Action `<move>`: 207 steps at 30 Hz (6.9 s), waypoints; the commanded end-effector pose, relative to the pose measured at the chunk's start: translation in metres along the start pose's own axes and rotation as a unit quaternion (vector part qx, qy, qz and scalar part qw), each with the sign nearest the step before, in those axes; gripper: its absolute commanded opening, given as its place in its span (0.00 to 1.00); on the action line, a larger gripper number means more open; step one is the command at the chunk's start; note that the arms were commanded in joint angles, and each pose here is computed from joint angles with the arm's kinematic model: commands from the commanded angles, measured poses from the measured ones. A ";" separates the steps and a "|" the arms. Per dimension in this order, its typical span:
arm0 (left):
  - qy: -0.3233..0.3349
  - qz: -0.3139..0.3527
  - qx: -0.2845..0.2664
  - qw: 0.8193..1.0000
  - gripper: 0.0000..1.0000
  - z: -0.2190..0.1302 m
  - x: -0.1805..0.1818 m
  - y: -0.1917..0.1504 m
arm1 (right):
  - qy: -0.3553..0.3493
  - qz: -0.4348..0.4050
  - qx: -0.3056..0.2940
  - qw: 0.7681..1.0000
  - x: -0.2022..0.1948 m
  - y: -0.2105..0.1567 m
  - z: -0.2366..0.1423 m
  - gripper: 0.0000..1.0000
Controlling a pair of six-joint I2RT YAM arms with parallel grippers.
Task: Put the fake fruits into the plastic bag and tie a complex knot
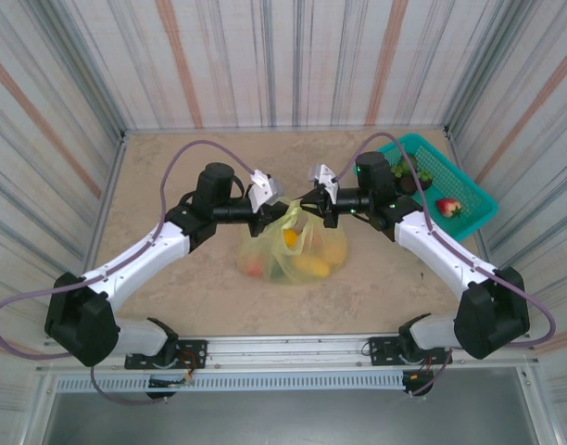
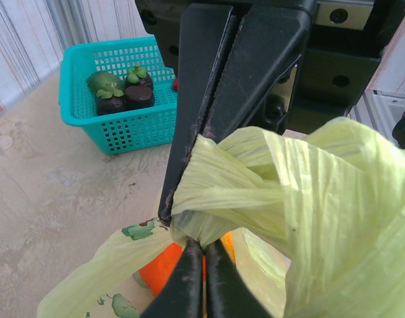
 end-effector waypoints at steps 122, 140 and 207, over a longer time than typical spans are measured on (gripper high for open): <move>0.102 0.056 0.015 0.993 0.00 -0.035 0.003 0.007 | -0.055 0.555 -0.057 0.828 0.080 0.022 0.017 0.06; 0.235 0.054 0.053 0.969 0.00 -0.056 0.029 0.003 | -0.121 0.518 0.119 0.839 0.100 -0.021 -0.020 0.00; 0.477 -0.553 -0.128 0.671 0.00 -0.128 0.027 -0.134 | -0.372 0.619 -0.002 0.692 0.041 -0.120 -0.071 0.00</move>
Point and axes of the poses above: each hand's point on the last joint's axis, 136 mm out from that joint toward the fingers, its own z axis out along the fingers, its own x axis along the line the jaws close on, y = z × x, the point moved 7 cm from there along -z, back along the fingers, and after that the axes turned 1 degree about z, right-handed, at the moved point
